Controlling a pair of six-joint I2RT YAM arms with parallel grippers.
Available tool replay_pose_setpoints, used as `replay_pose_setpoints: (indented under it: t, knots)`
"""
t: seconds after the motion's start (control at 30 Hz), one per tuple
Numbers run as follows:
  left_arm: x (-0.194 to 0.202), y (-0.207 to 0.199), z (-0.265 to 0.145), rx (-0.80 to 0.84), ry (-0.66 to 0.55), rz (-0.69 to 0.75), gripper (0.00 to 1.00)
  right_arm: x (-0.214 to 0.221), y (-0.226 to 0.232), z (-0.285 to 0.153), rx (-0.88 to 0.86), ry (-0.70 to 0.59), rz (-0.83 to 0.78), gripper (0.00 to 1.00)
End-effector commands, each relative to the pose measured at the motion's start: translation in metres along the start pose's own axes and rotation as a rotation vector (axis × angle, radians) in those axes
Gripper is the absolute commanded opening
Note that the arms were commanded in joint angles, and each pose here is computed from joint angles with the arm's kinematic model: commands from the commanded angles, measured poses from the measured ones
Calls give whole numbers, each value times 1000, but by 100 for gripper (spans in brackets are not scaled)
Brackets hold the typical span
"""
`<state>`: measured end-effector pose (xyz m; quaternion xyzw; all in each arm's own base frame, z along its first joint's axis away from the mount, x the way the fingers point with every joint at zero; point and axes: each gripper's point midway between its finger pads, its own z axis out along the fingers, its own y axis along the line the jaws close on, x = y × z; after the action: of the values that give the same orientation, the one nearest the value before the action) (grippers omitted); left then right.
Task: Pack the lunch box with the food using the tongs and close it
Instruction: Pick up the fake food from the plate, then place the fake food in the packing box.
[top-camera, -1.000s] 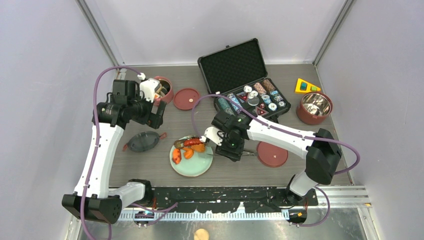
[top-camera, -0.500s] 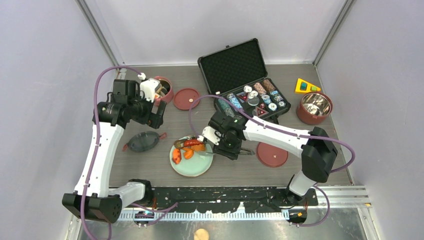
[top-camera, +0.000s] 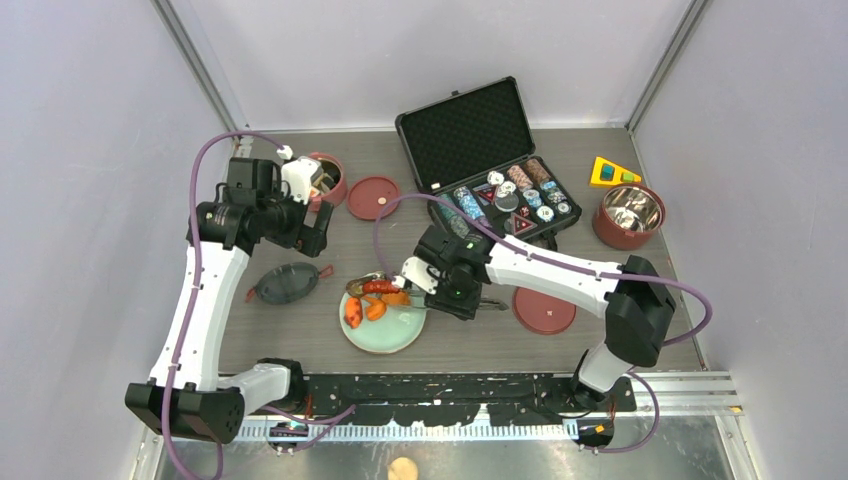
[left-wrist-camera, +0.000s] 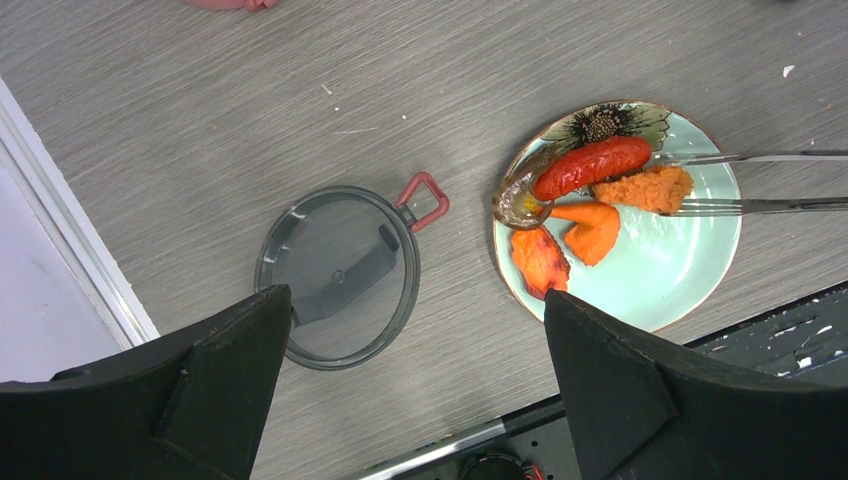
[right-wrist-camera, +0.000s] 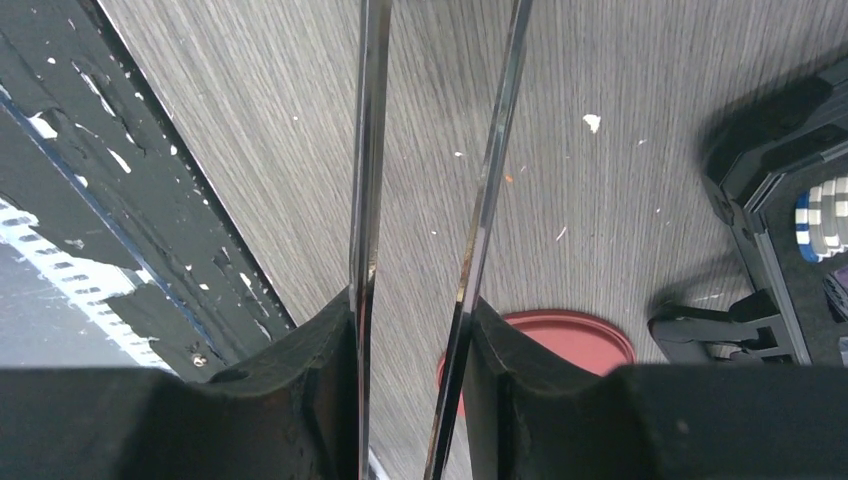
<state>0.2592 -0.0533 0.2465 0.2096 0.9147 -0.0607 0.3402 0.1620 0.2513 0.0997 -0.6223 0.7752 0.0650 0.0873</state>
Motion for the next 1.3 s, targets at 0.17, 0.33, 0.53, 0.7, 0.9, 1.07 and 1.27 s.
replay_pose_setpoints:
  t: [0.17, 0.33, 0.53, 0.7, 0.9, 1.07, 1.27]
  knots:
    - [-6, -4, -2, 18, -23, 3, 100, 0, 0, -29, 44, -65, -19, 24]
    - [-6, -4, -2, 18, -22, 3, 100, -6, 2, -43, 20, -120, 4, 22]
    - [-5, -4, -1, 20, -19, 6, 100, -6, -5, -69, 0, -204, 53, 20]
    - [-6, -6, -1, 32, -21, 4, 100, 6, -38, -97, 20, -291, 194, 19]
    - [-6, -9, -1, 45, -26, 4, 100, 43, -82, -135, 66, -394, 426, 19]
    - [-4, -11, 0, 56, -28, 7, 100, 91, -112, -158, 140, -409, 580, 19]
    - [-5, -11, -1, 54, -34, 18, 100, 171, -139, -172, 201, -364, 794, 19]
